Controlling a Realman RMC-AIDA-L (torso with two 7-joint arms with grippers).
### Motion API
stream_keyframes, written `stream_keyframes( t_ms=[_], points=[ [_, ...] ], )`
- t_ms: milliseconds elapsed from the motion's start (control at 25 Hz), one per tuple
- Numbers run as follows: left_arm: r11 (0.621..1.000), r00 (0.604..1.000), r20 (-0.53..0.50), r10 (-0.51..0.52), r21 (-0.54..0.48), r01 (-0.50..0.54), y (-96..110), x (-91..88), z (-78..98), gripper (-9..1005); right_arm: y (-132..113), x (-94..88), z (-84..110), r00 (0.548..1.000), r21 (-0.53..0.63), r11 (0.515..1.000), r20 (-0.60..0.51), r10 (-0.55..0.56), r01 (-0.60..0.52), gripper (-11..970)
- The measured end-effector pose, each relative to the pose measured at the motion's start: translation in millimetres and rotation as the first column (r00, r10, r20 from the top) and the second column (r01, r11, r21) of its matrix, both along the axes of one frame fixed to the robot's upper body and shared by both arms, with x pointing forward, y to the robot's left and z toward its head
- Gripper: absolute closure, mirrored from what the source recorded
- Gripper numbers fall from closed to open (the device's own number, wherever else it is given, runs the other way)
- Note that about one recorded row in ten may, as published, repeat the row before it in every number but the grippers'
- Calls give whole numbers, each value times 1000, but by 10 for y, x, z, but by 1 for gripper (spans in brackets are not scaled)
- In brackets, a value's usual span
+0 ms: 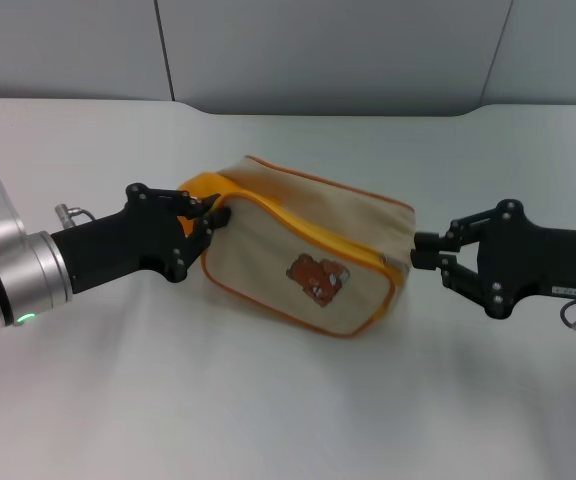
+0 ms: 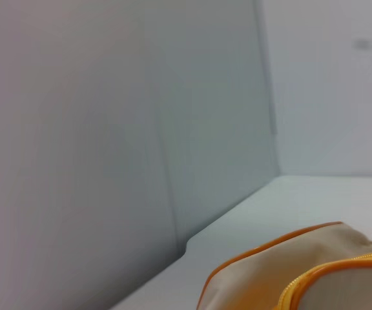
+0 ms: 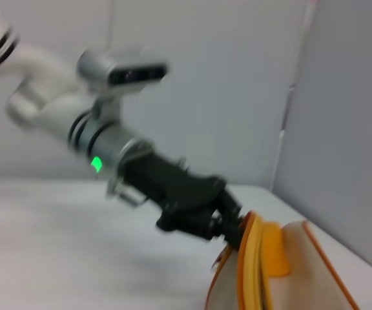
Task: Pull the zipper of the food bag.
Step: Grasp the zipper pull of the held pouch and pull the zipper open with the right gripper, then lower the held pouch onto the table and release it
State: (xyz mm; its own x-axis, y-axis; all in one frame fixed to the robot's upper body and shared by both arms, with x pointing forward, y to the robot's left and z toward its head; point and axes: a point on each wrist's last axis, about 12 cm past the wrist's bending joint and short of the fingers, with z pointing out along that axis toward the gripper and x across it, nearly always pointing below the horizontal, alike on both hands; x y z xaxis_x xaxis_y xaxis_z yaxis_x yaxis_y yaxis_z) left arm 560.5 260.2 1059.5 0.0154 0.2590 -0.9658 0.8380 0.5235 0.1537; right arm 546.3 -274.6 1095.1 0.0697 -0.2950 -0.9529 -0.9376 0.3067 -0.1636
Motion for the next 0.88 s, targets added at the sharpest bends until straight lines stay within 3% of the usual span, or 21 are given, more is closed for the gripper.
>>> stream_keyframes(
  t_ms=[120,320,440,520,640,720,880],
  points=[
    [998,995,-92,40,-51,-45,-1,-54,-73,809,-28,14,-50,997,84,995,-60,-46,51,922],
    [993,982,-174,77,-77,-91,23,-220,-242,802,-14,-70,-116,993,165,983,-98,-69,84,717],
    [989,974,-207,94,-92,-115,68,-299,-294,798,-21,-148,-148,991,204,974,-114,-70,93,507],
    [986,971,-218,102,-108,-128,101,-345,-309,796,-25,-188,-171,989,223,970,-124,-75,102,467],
    [977,971,-218,93,-166,-131,119,-374,-263,792,-24,-241,-204,987,241,965,-142,-73,106,407],
    [965,978,-201,56,-240,-104,145,-408,-169,697,-25,-272,-208,987,250,963,-145,-63,98,366],
    [936,983,-133,-128,-342,76,214,-512,88,533,-18,-311,-188,989,263,963,-146,-22,61,286]
  ],
)
